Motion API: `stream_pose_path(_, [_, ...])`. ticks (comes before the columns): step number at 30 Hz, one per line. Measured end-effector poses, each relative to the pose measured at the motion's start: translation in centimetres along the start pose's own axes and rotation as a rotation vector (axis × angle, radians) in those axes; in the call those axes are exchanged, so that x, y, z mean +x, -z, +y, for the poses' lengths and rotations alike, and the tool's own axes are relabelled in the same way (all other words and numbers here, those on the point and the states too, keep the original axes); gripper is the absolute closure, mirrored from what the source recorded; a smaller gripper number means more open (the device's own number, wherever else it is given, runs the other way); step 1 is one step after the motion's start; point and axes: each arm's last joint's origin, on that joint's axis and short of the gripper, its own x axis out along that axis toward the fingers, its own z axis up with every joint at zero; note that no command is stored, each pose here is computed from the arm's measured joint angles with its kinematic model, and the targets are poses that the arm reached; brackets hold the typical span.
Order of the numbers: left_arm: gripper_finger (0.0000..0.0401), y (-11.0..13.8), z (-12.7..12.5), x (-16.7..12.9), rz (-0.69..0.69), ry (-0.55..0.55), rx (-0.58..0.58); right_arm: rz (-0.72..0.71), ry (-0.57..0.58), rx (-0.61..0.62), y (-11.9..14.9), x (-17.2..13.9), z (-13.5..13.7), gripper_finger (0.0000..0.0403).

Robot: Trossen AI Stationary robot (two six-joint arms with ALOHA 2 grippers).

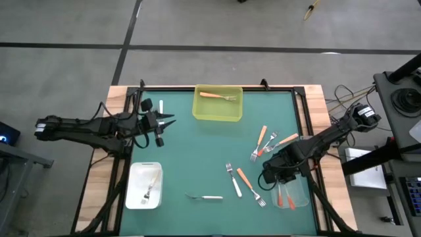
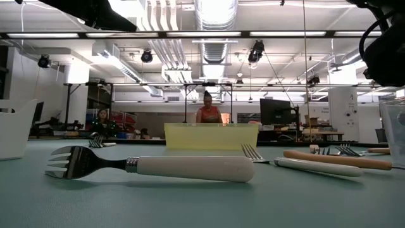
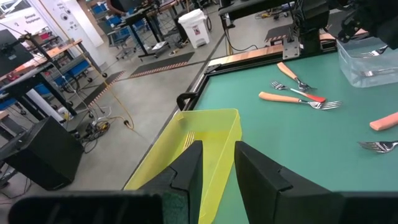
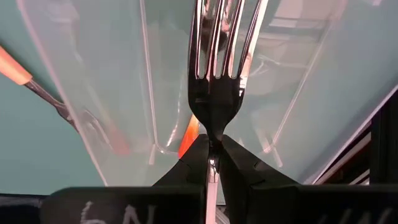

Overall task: Sort silverware by color (type)
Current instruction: Put the orange fork into the transparent bin

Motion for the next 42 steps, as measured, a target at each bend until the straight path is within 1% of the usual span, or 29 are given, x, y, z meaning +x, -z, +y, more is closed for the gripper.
stream_pose_path(5, [0.0326,0.0,0.0,0.0,0.000,0.000,0.000,0.014,0.000,-0.002,0.3,0.1,0.0,0.0390])
stream_pose_path(9, [0.0326,0.0,0.0,0.0,0.000,0.000,0.000,0.005,-0.034,-0.025,0.9,0.0,0.3,0.0390])
stream_pose_path(14, [0.0326,0.0,0.0,0.0,-0.001,0.000,0.000,-0.085,-0.071,-0.014,2.3,-0.2,0.4,0.0390])
stream_pose_path(18, [0.0326,0.0,0.0,0.0,-0.002,0.000,-0.001,-0.176,-0.083,0.000,3.3,0.0,-0.1,0.0390])
stream_pose_path(21, [0.0326,0.0,0.0,0.0,-0.003,0.000,-0.001,-0.203,-0.042,-0.006,3.6,0.0,-0.7,0.0390])
stream_pose_path(25, [0.0326,0.0,0.0,0.0,-0.003,-0.001,-0.002,-0.232,0.021,-0.061,3.5,-0.1,-1.3,0.0390])
stream_pose_path(29, [0.0326,-0.1,0.0,0.0,-0.013,-0.003,-0.007,-0.257,0.056,-0.085,3.2,-0.2,-1.6,0.0390])
stream_pose_path(34, [0.0326,-0.2,0.1,0.0,-0.017,-0.004,-0.009,-0.328,0.036,-0.110,3.0,-0.3,-1.6,0.0390])
stream_pose_path(37, [0.0326,-0.2,0.0,0.0,-0.017,-0.004,-0.009,-0.345,0.034,-0.182,3.0,-0.2,-1.4,0.0390])
stream_pose_path(39, [0.0326,-0.2,0.0,0.0,-0.017,-0.004,-0.009,-0.346,0.038,-0.185,3.0,-0.2,-1.5,0.0390])
stream_pose_path(42, [0.0326,-0.2,0.1,0.0,-0.016,-0.004,-0.009,-0.346,0.034,-0.157,3.0,-0.2,-1.5,0.0390])
